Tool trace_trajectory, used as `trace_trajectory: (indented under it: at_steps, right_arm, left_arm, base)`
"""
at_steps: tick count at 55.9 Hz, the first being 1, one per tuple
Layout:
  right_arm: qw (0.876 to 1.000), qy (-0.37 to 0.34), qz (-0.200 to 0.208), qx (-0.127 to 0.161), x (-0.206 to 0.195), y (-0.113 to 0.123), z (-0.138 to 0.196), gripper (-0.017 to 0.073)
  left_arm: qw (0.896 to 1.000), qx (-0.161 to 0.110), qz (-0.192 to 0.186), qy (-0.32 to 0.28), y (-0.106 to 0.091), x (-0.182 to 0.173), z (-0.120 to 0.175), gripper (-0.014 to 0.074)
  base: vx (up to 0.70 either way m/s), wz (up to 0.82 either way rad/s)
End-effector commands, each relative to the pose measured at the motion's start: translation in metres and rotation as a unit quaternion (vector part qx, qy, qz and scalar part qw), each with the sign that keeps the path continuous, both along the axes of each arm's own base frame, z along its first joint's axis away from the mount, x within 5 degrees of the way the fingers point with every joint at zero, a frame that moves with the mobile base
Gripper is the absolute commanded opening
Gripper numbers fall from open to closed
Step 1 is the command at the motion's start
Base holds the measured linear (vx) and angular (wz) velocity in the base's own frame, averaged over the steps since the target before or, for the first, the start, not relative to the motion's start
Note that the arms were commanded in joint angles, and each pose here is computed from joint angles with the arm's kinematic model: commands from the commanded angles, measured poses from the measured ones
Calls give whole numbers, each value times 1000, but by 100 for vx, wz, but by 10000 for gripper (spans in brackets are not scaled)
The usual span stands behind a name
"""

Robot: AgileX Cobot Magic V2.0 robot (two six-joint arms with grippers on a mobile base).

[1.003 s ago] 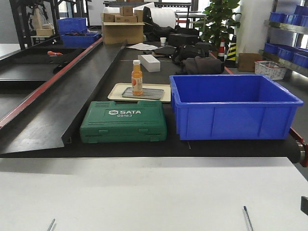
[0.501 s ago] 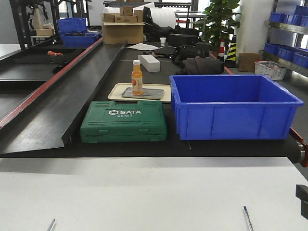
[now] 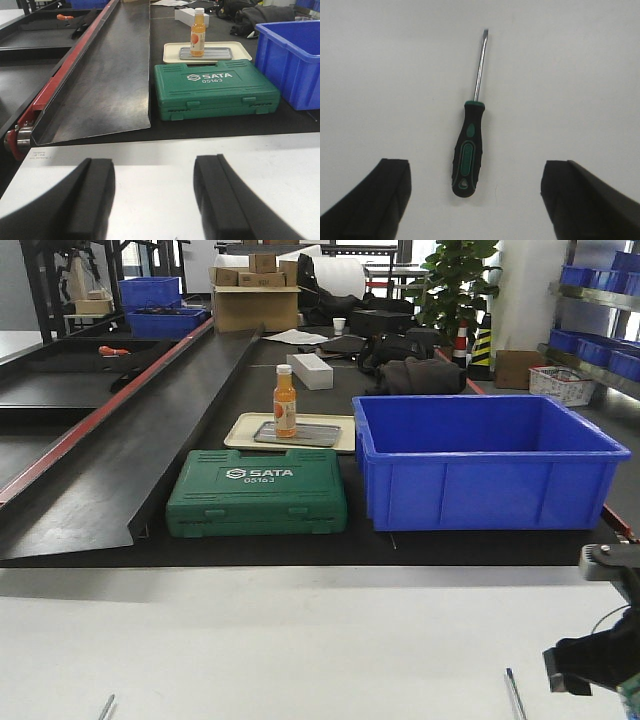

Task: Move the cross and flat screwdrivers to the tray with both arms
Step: 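Close the right gripper on the green-black screwdriver handle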

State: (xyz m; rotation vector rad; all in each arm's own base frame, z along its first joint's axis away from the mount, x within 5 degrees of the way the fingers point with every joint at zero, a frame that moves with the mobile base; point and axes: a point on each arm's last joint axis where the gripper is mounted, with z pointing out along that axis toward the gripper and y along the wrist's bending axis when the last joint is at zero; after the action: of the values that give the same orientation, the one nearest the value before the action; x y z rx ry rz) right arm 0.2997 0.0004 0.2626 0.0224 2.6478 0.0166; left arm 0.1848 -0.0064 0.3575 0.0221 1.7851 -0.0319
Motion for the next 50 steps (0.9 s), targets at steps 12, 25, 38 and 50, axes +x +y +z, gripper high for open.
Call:
trace_trajectory:
  at_steps: [12,25,38,50]
  right_arm:
    - [997,64,-5,29,51,4,-42,536]
    - [993,116,-9,30,61,4,-83,536]
    - [991,131,-18,32,68,4,-110,535]
    - [989,143,-26,34,72,5,-129,515]
  left_arm:
    - [999,-6,2,-53,1,0,18,483]
    - [999,-6,2,-50,1,0,17,483]
    - [999,-6,2,-41,1,-1,16,483]
    - [1000,-6,2,-31,1,-1,14,483]
  base:
    - [0,0]
    - [0,0]
    - [0,0]
    - [0,0]
